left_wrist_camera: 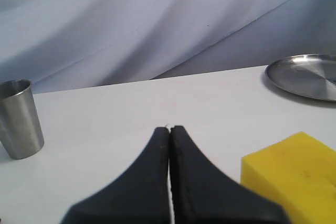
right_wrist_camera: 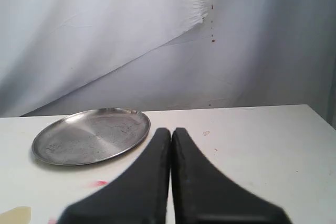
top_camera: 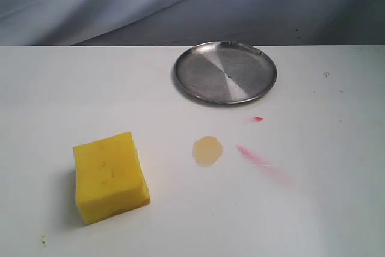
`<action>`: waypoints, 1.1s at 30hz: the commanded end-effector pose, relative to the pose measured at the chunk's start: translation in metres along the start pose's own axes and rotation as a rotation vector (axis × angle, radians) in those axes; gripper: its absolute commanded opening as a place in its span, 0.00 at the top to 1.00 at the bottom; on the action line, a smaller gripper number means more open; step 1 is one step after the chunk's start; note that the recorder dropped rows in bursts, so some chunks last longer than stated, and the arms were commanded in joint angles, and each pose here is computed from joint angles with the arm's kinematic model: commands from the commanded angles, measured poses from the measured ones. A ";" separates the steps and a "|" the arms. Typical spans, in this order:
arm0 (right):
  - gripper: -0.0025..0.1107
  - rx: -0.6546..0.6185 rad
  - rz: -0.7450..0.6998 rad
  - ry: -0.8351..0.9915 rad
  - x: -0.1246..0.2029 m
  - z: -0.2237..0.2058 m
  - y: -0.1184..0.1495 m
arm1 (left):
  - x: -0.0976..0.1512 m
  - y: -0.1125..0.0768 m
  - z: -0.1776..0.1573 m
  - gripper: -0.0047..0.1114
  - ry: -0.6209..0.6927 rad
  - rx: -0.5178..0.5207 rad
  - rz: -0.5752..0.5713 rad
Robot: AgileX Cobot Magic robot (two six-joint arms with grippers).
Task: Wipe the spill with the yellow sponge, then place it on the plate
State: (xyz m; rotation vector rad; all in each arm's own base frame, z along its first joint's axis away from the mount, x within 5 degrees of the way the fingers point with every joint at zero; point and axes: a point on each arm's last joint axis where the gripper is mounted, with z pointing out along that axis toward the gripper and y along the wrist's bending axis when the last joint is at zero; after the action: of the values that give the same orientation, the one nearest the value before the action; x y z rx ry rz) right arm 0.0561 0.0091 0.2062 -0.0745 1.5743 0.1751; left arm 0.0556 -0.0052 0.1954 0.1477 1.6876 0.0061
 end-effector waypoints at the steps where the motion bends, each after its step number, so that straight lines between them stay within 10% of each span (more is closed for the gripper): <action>1: 0.98 0.009 -0.019 -0.003 0.001 0.000 -0.001 | 0.001 0.000 0.000 0.96 -0.005 -0.001 -0.001; 17: 0.98 -0.072 0.303 -0.180 -0.060 -0.007 0.006 | 0.001 0.000 0.000 0.96 -0.005 -0.001 -0.001; 26: 0.98 -0.559 -0.151 0.252 -0.143 0.058 0.072 | 0.001 0.000 0.000 0.96 -0.005 -0.001 -0.001; 33: 0.98 -0.874 -0.328 0.728 -0.119 0.147 0.172 | 0.001 0.000 0.000 0.96 -0.005 -0.001 -0.001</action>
State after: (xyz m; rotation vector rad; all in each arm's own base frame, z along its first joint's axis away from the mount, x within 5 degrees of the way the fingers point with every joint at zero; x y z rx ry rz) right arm 0.1547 0.1520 0.3534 -0.9731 1.9244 0.5903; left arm 0.0556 -0.0052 0.1954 0.1477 1.6876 0.0061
